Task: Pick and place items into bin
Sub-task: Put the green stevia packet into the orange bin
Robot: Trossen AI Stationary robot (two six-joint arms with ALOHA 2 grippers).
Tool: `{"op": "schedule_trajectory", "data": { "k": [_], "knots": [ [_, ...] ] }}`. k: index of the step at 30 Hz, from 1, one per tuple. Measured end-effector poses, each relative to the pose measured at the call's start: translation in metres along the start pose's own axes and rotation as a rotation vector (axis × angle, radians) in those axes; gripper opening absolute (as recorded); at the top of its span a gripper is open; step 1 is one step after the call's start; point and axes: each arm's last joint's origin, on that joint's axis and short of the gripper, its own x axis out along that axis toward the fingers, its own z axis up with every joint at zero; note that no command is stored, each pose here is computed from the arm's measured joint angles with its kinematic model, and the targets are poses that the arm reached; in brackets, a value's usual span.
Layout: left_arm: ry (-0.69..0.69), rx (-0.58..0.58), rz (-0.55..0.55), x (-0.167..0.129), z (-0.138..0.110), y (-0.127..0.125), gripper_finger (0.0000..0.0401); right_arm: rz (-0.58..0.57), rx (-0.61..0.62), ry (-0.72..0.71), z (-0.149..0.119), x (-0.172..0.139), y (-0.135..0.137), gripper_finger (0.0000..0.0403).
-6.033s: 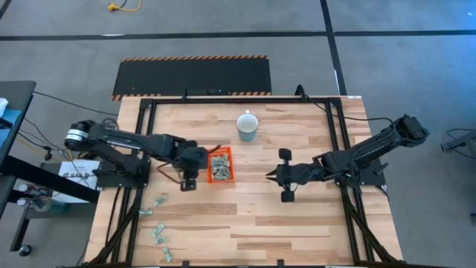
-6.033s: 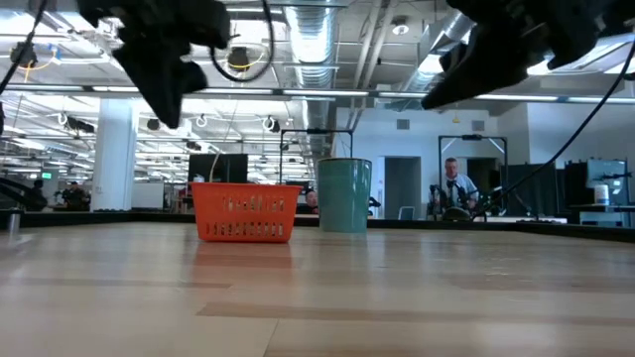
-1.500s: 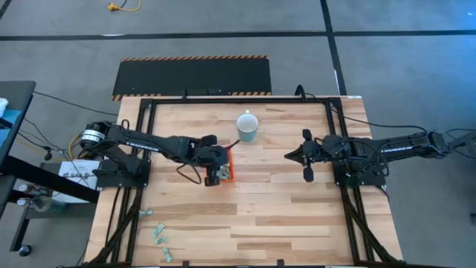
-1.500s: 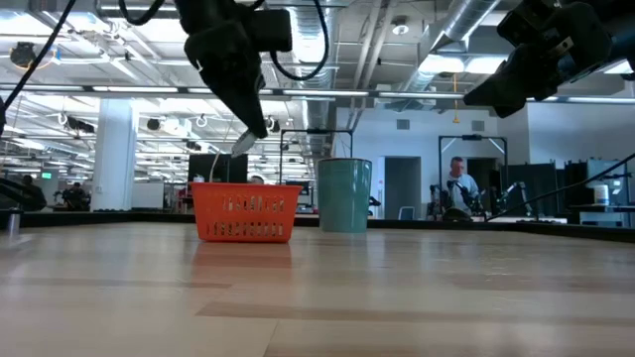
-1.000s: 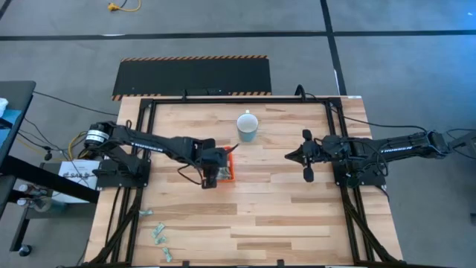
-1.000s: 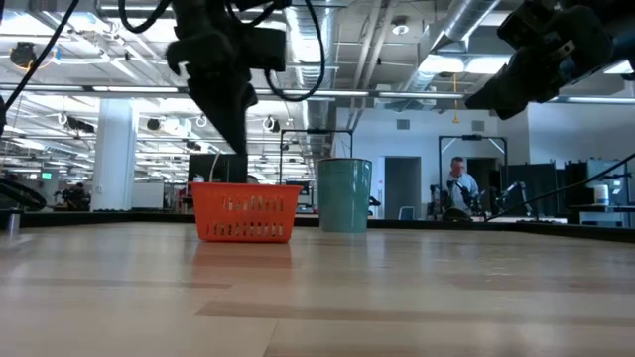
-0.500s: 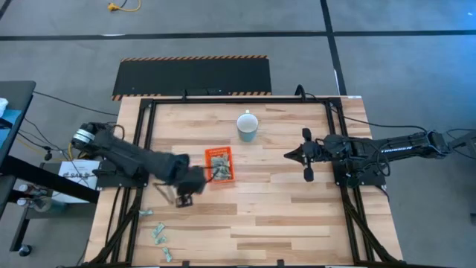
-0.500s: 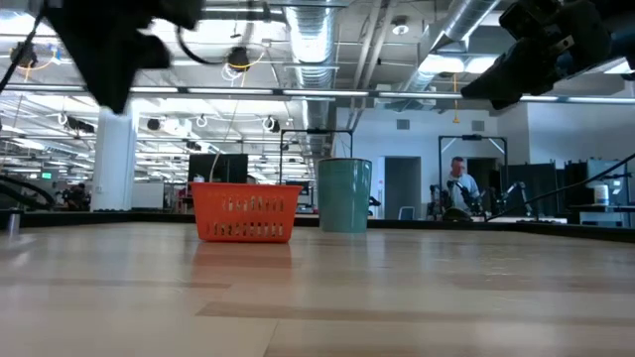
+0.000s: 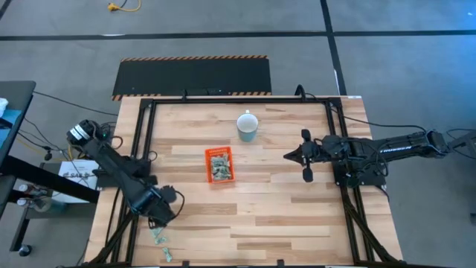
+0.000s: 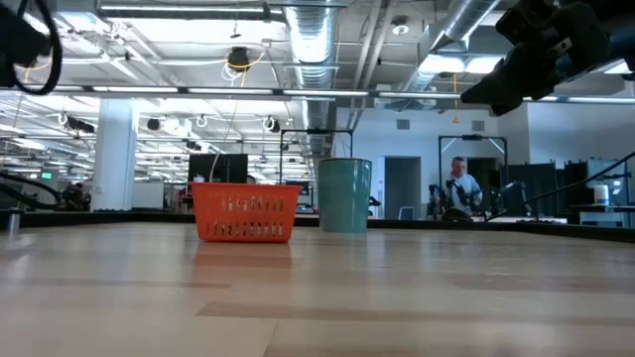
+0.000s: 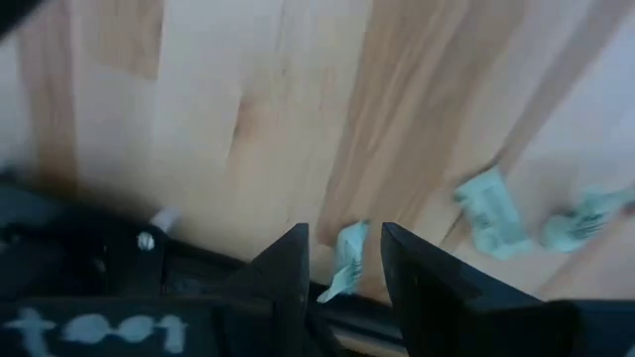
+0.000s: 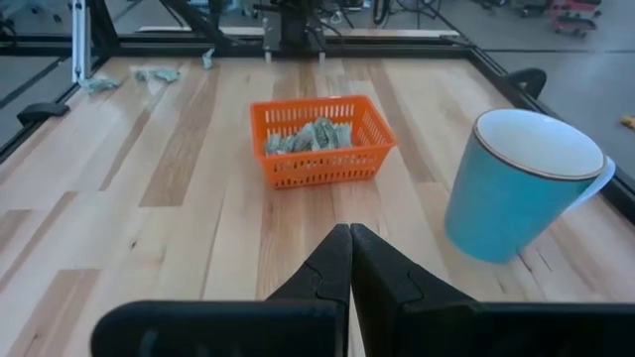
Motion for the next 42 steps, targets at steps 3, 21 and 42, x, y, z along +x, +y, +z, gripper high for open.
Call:
{"op": "schedule_trajectory", "data": {
  "k": [3, 21, 42],
  "knots": [
    [0.049, -0.034, 0.004, 0.012, -0.002, 0.003, 0.0116, 0.0, 0.0, -0.001, 0.0, 0.0, 0.0, 0.0001],
    [0.337, -0.052, -0.015, 0.064, 0.009, -0.007, 0.0161, -0.006, -0.018, 0.003, 0.0, 0.0, -0.001, 0.0001],
    [0.465, 0.062, 0.062, 0.094, 0.019, -0.008, 0.0162, -0.006, -0.018, 0.003, 0.0, 0.0, -0.001, 0.0001]
  ]
}}
